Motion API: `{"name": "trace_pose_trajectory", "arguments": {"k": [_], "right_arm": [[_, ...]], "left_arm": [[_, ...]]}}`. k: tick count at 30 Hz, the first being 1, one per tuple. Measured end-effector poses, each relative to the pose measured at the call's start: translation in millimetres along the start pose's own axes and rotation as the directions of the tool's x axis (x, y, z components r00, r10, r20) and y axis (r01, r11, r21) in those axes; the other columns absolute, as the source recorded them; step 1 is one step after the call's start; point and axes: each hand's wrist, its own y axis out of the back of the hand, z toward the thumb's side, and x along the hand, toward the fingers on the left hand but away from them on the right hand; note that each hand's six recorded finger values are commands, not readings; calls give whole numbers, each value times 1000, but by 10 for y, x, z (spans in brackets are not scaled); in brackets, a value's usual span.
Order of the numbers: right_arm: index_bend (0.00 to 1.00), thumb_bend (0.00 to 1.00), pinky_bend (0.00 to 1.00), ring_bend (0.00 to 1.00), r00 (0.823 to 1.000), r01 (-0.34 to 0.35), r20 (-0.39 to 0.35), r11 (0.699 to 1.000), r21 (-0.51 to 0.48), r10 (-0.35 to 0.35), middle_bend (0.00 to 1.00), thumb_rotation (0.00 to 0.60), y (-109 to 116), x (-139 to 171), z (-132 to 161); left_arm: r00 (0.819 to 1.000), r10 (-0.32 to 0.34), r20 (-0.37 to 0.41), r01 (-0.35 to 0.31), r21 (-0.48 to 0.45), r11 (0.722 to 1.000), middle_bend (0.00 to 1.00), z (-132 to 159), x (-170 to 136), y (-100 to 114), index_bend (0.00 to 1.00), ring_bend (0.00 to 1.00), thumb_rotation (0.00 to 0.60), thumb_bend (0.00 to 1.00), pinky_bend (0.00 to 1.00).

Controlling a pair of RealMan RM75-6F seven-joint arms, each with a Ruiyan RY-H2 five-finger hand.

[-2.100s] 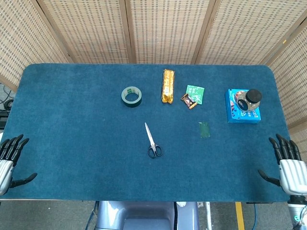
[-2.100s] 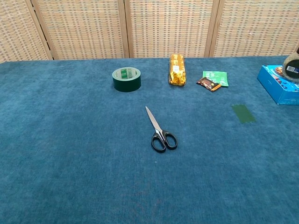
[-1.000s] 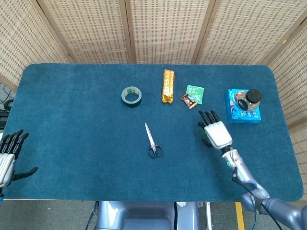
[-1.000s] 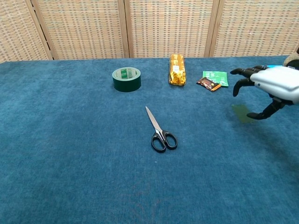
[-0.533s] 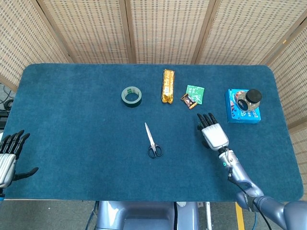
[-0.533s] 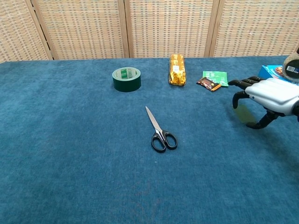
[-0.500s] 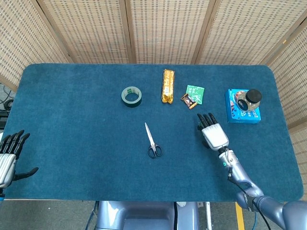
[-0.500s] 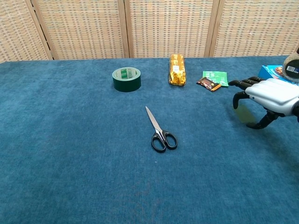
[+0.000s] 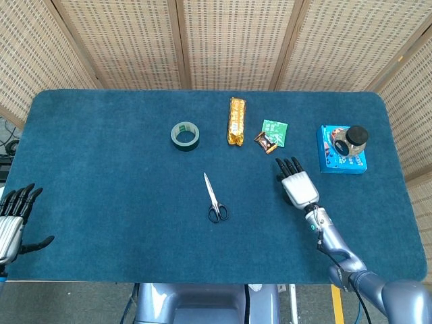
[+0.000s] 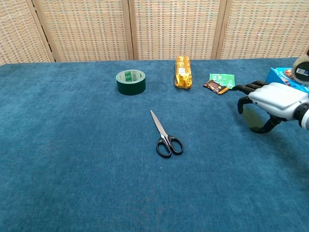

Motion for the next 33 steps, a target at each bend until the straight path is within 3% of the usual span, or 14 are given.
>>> {"name": "trace_pose_trajectory", "arguments": {"k": [14,27,33], "right_arm": [[356,312,17,0,998,-56,27,996,66,54,8,600,-29,-122,-83],[356,337,61,0,988,72,136,997,32,-75,36,600,287,-244,-335],[356,337,61,0,990,49,130,998,24,-52,36,600,271,-219,-373]], "left_arm": [[1000,-9,-1,9,-1,1000,0,-4,9,-12,0,0,600,0,0],[1000,-11,-2,11,-3,1000,0,-8,12,-14,0,0,600,0,0],[1000,-15,-2,15,-2,1000,0,-9,10,-18,0,0,600,0,0]]}}
